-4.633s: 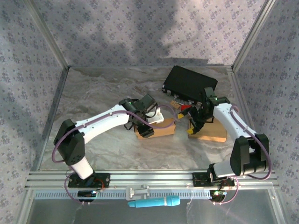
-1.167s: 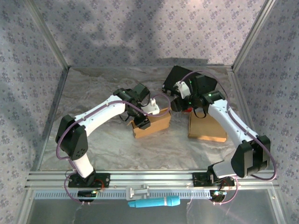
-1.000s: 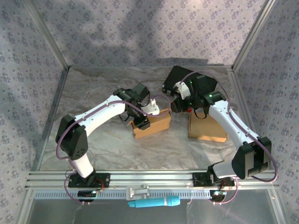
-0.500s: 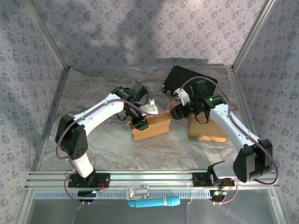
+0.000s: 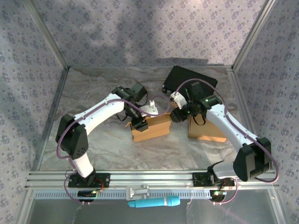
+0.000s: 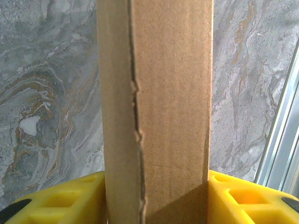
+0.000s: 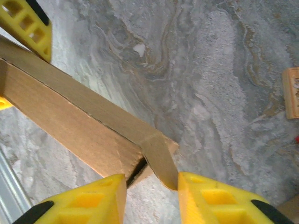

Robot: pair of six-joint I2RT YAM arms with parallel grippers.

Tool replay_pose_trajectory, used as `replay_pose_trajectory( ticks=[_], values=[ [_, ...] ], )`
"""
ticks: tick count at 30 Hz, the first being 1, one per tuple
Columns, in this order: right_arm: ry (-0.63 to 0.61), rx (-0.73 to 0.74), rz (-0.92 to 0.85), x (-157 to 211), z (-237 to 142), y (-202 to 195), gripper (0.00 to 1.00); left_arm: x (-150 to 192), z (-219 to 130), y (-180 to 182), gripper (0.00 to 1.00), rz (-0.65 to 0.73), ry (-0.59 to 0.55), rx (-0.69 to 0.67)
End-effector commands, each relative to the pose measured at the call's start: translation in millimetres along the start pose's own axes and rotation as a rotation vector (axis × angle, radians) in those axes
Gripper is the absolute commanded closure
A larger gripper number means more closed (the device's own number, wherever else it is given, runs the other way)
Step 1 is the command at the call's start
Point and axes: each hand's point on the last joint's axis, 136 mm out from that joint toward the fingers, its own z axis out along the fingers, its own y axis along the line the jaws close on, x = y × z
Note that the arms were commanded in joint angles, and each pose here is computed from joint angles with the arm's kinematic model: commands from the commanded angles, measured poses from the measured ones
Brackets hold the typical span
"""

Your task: Fold the paper box

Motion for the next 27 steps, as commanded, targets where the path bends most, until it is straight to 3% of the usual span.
replay_pose_trajectory(
  ticks=[1, 10, 15, 27],
  values=[
    [0.019, 0.052, -0.038, -5, -3, -7, 0.67, -5, -4, -4, 0.49, 0.019, -0.014, 0.03],
    [0.032, 0.073, -0.075, -7, 1, -5, 0.73, -5, -4, -4, 0.49, 0.016, -0.013, 0.033],
    [0.012, 0.07, -0.087, -18, -4, -2, 0.84, -6, -5, -3, 0.48, 0.016, -0.014, 0.03],
    [0.045, 0.057, -0.059, -16, -7, 14, 1.0, -8, -6, 0, 0.49, 0.003, -0.017, 0.017]
  ],
)
